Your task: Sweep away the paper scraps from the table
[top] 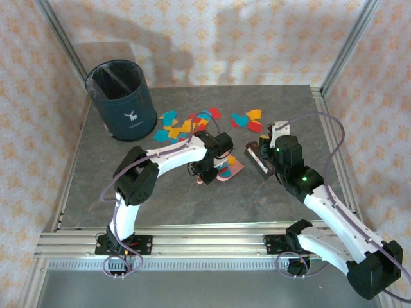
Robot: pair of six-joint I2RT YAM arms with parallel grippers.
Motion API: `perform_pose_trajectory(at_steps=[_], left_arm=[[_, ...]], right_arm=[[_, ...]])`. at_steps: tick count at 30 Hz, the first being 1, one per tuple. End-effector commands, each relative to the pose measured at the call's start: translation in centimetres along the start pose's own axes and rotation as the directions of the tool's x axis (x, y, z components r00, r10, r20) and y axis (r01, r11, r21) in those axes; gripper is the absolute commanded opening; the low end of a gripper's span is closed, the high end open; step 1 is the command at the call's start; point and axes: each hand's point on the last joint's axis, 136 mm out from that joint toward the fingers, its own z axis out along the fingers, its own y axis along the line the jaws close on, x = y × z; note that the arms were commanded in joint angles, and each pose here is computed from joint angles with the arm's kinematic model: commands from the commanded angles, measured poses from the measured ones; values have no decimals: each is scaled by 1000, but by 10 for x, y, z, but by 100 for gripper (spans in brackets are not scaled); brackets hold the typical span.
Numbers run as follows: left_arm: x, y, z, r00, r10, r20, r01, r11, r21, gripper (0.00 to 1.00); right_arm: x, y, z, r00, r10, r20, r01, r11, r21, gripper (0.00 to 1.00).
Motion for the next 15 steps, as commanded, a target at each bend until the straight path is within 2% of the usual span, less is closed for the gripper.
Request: perform_pose_trajectory(at_steps=[1, 7, 15], left_arm=[[-9, 10, -25, 995, -4, 100, 7, 999, -37, 0], [-13, 17, -51, 983, -47, 176, 47, 999, 0, 0], [-17, 35, -88, 968, -76, 240, 70, 997, 34, 0]], right_arm=[[-10, -18, -10, 995, 66, 71, -72, 994, 87, 0], [-2, -21, -10, 994, 91, 54, -96, 991, 98, 0], [-1, -10, -8, 993, 112, 39, -113, 993, 39, 0]])
